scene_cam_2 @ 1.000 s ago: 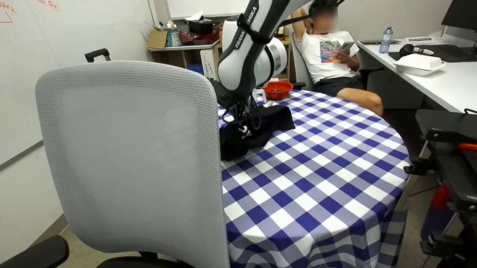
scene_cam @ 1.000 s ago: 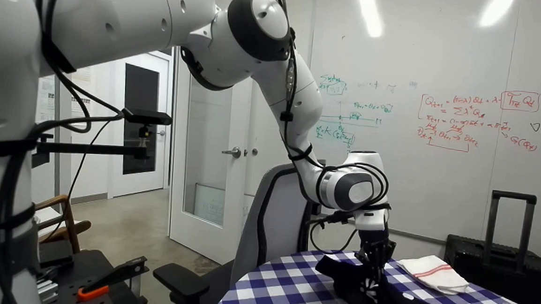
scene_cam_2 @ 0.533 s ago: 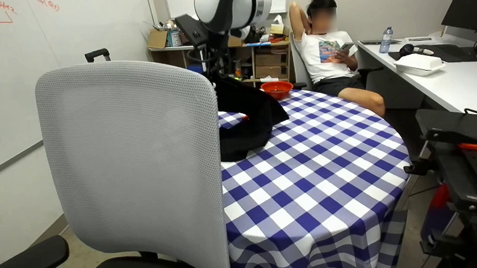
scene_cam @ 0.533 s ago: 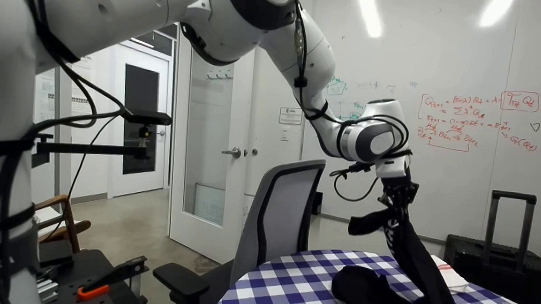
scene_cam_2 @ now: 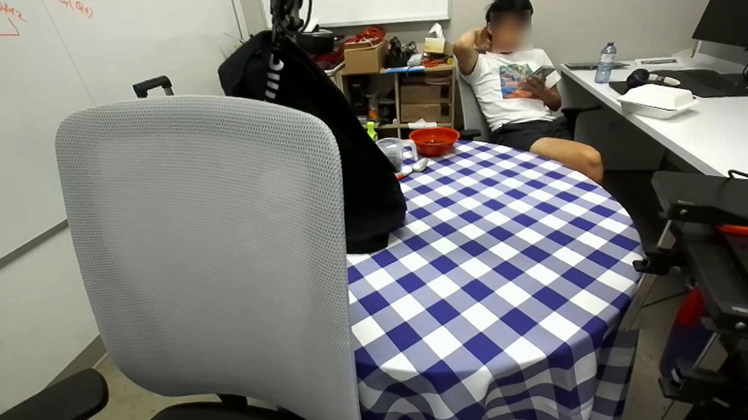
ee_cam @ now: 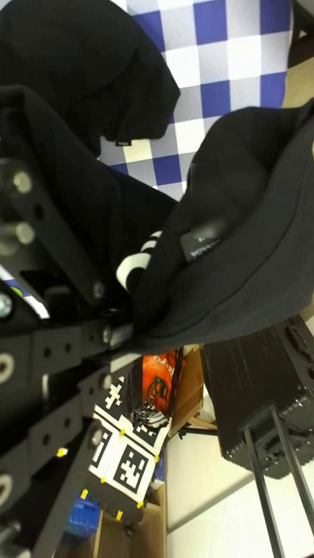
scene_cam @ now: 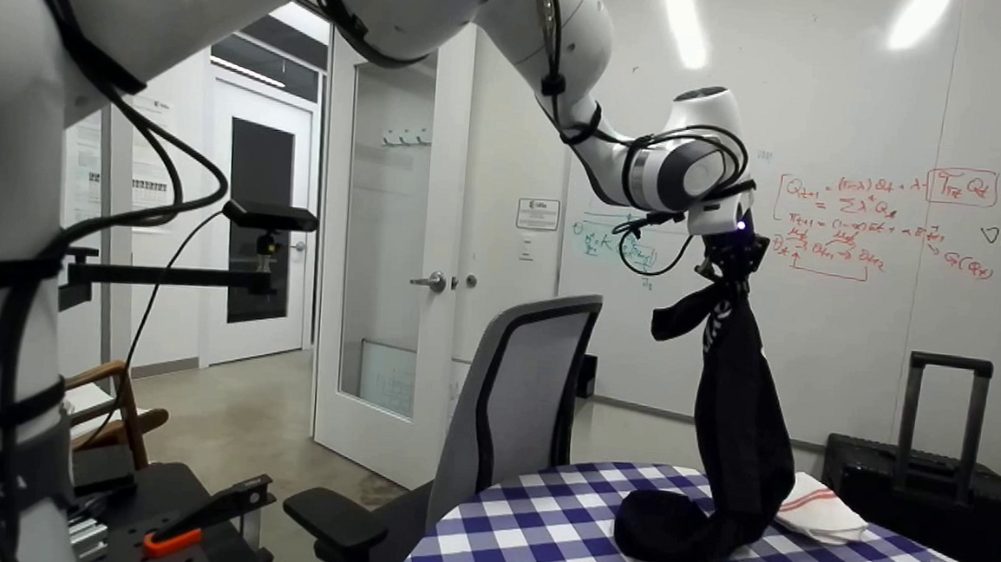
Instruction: Put the black towel on the backrest of the chair
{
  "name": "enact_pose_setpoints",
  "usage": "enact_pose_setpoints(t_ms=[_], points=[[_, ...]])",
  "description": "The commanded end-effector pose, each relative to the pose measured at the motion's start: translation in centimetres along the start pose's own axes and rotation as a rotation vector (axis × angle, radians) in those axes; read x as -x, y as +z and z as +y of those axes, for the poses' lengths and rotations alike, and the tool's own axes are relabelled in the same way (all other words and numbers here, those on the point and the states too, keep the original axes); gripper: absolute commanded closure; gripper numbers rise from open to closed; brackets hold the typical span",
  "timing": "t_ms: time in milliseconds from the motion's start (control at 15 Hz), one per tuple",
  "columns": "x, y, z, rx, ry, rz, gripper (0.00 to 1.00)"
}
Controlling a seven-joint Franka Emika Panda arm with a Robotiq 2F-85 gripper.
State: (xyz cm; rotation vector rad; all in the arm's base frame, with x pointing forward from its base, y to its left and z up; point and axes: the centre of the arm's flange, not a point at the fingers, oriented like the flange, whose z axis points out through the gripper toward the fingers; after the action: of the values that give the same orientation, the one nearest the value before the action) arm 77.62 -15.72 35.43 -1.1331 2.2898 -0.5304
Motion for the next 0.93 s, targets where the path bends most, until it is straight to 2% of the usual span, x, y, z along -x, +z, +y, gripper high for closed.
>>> enact_pose_setpoints(t_ms=[0, 467, 667, 867], points=[[4.4, -5.1, -1.9, -0.028, 0.043, -0.067, 0.96], [14.3, -16.7, -2.1, -0.121, -0.014, -0.225, 0.96], [18.5, -21.1, -0.3, -0.138, -0.077, -0.277, 0.96], [22.4, -23.5, 2.8, -0.13, -0.159, -0.312, 0.96]])
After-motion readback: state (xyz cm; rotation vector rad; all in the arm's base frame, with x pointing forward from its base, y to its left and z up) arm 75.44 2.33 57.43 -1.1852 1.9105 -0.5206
